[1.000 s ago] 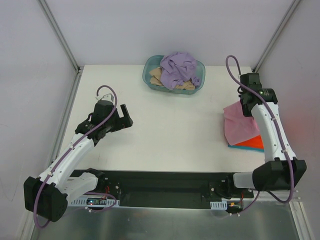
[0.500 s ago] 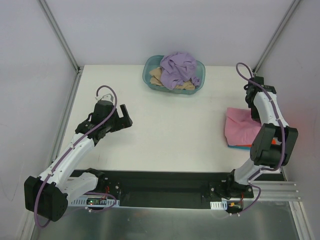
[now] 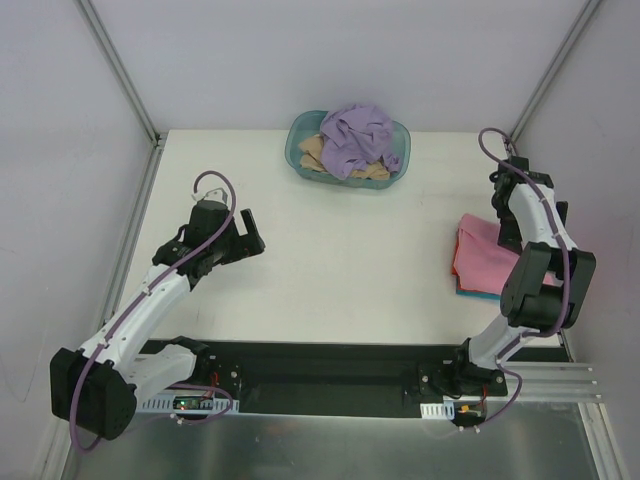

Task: Fold and stack the t-shirts
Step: Put the neatly folded tshirt into the corner of the board with the right arm

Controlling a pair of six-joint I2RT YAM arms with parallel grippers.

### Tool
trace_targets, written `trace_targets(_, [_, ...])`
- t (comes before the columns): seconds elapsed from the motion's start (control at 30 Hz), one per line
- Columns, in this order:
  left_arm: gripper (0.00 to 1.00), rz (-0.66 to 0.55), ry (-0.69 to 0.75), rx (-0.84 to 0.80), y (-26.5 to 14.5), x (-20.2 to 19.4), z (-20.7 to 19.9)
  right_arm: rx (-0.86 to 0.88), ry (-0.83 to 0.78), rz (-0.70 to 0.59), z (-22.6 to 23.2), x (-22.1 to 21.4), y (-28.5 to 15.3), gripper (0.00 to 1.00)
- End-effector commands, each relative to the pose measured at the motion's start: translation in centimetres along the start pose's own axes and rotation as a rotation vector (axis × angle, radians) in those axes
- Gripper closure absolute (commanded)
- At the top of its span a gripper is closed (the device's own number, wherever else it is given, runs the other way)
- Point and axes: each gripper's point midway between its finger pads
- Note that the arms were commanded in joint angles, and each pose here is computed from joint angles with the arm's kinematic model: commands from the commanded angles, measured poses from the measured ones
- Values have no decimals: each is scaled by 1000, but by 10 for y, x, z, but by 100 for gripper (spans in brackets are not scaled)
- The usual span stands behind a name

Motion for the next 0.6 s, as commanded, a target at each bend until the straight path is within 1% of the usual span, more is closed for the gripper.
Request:
trace_targets(0.0, [1, -13, 3, 35, 1, 5, 7, 124, 163, -111, -6, 6, -30, 4])
trace_targets(0.03, [1, -9, 0, 26, 1, 5, 5, 206, 190, -155, 4, 7, -38, 1])
trace_targets(0.1, [1, 0, -11, 4, 0, 4, 1, 303, 193, -233, 17, 10, -54, 1])
trace_targets(0.13, [1, -3, -16, 1, -1, 4, 0, 402, 238, -323, 22, 17, -72, 0])
trace_targets(0.17, [1, -6, -21, 1, -2, 4, 0, 455, 229, -346, 34, 13, -76, 3])
trace_targets(0.2, [1, -8, -32, -4, -3, 4, -1, 510, 229, -383, 42, 13, -83, 3])
trace_targets(0.23, [1, -17, -38, -12, -7, 5, -2, 617, 269, -486, 44, 21, -107, 3])
trace_targets(0.27, [1, -21, -45, -17, -8, 6, -2, 663, 262, -498, 54, 15, -107, 3])
trace_targets(0.3, [1, -29, -56, -26, -11, 7, -4, 705, 272, -537, 57, 15, -114, 3])
trace_targets(0.33, [1, -49, -62, -42, -16, 10, -6, 778, 290, -598, 61, 21, -128, 3])
trace_targets(0.37, [1, -59, -70, -49, -19, 11, -7, 822, 307, -659, 58, 18, -141, 3])
trace_targets(0.4, [1, -67, -87, -56, -21, 11, -8, 864, 292, -668, 69, 10, -141, 3])
trace_targets(0.43, [1, -88, -96, -69, -27, 14, -9, 954, 288, -729, 77, 13, -156, 3])
trace_targets(0.5, [1, -104, -115, -74, -31, 13, -9, 1025, 290, -781, 84, 1, -167, 3])
trace_targets(0.53, [1, -124, -120, -89, -36, 14, -9, 1051, 304, -827, 83, 2, -174, 3])
trace_targets(0.57, [1, -127, -127, -90, -37, 11, -7, 1052, 330, -837, 82, 1, -174, 3])
Point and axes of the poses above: each gripper's point midway between its finger pads, its own y axis out along the fingers, its own z axis along the line the jaws close on, x = y × z, and after that the axes turned 1 degree about -y, right-handed
